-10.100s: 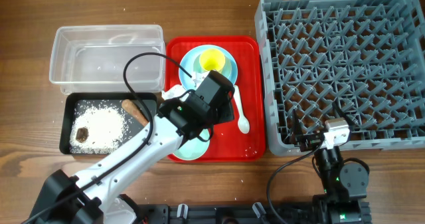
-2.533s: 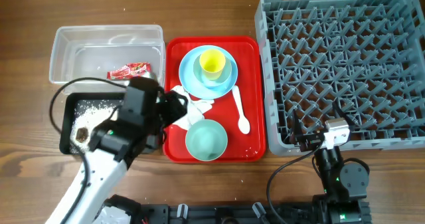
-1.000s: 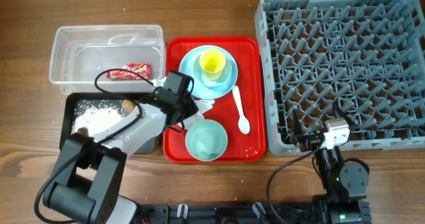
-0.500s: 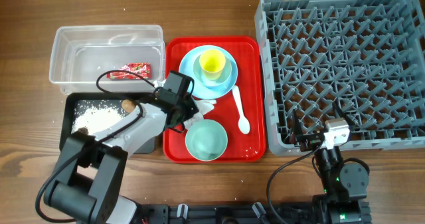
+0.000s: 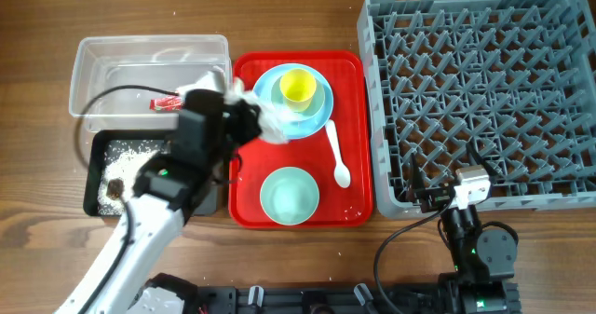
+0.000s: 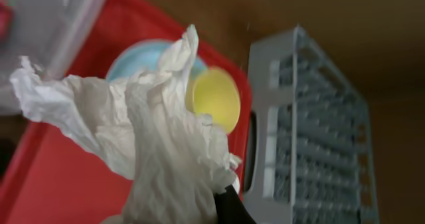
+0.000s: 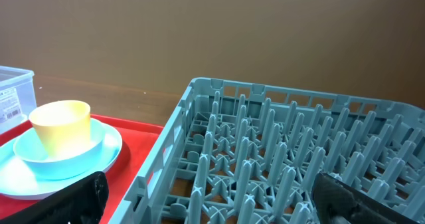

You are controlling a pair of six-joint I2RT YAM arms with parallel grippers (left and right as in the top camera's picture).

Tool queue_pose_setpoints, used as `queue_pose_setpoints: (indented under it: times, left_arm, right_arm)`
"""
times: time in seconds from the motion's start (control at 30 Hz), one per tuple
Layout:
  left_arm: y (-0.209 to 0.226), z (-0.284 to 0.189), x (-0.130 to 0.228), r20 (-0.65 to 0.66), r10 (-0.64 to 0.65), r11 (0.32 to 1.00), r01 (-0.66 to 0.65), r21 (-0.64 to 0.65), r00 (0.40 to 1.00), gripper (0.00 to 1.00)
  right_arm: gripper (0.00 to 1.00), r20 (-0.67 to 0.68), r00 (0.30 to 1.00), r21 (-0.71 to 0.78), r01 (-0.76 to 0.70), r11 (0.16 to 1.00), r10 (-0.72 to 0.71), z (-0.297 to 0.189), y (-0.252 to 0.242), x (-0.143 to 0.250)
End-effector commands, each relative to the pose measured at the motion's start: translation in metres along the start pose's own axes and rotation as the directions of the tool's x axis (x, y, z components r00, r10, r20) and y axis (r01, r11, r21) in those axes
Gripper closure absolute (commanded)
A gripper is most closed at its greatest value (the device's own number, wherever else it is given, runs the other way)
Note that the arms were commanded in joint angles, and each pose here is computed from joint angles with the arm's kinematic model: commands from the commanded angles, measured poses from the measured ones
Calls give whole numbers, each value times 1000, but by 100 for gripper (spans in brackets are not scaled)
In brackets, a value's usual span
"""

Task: Sort waste into correct bins and load items into the dishwasher rack
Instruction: 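Lift the tissue and drop it into the clear bin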

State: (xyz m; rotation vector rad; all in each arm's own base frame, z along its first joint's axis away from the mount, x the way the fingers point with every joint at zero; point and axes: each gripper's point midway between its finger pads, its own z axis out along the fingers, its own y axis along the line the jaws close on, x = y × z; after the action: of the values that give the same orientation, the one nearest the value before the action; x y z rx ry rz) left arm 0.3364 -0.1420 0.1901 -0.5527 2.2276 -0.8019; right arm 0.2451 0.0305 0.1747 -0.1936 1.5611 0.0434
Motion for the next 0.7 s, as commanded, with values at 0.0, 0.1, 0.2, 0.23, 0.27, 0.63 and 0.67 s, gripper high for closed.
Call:
queue_pose_setpoints:
  times: [0.0, 0.1, 0.2, 0.23, 0.27, 0.63, 0.67]
  left_arm:
    - [20, -20, -61, 209, -47, 997, 58, -46, 977, 96]
    - [52, -25, -94, 302, -93, 986, 129, -101, 949, 96]
    - [81, -22, -113, 347, -128, 971, 189, -147, 929, 96]
    - [91, -19, -119, 359, -138, 965, 207, -160, 923, 96]
    - [99, -16, -124, 368, -146, 960, 221, -171, 918, 96]
    - [141, 33, -123, 338, -171, 938, 258, -233, 926, 71]
    - [141, 33, -124, 340, -170, 939, 257, -230, 925, 52]
  right_arm:
    - [0, 11, 1000, -9, 10, 1000, -10, 0, 1, -2]
    - [0, 11, 1000, -9, 10, 1000, -10, 0, 1, -2]
    - [0, 11, 1000, -9, 10, 1000, -10, 0, 1, -2]
    - [0, 11, 1000, -9, 10, 1000, -10, 0, 1, -2]
    - [0, 11, 1000, -9, 10, 1000, -10, 0, 1, -2]
    - [0, 11, 1000, -9, 10, 1000, -10, 0, 1, -2]
    - [0, 11, 1000, -9, 10, 1000, -10, 0, 1, -2]
